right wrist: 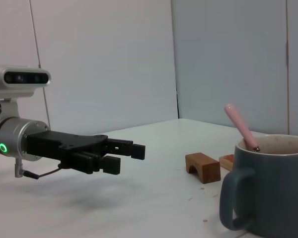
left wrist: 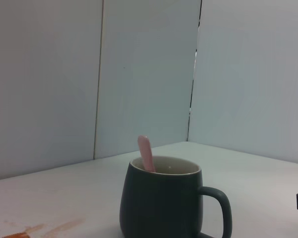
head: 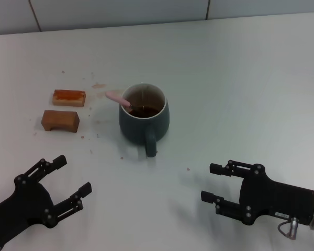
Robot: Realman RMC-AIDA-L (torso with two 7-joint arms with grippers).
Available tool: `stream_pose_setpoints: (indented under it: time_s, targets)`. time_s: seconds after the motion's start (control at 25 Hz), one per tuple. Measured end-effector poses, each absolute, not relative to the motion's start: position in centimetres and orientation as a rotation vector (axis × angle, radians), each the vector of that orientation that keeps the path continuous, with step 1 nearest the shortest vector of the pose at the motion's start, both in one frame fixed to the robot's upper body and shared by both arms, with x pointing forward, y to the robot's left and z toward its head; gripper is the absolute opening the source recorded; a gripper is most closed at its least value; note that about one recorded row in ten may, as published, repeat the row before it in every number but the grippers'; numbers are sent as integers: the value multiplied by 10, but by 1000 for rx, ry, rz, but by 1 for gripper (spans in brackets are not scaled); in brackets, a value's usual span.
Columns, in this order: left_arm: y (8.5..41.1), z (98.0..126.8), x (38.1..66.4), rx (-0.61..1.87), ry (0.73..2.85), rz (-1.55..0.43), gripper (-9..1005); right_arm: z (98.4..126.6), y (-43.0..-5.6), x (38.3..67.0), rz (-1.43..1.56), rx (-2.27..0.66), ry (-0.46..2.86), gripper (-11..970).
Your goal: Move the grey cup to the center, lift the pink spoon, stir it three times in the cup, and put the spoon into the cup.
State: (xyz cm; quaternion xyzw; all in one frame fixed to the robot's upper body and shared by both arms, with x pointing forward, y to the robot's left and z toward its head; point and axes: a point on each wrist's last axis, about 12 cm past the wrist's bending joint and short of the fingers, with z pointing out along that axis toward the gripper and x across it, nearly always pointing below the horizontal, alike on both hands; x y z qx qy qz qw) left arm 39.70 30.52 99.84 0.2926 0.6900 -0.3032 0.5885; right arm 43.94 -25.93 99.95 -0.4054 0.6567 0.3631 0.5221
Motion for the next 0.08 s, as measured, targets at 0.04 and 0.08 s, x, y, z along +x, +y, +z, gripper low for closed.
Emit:
stream_pose_setpoints:
  time_s: [0.04, 0.08]
  targets:
    - [305, 998, 397, 680, 1609, -708, 840, 1000, -259, 439, 870, -971, 1573, 624]
    - [305, 998, 397, 680, 1609, -708, 840, 1000, -259, 439, 870, -971, 1573, 624]
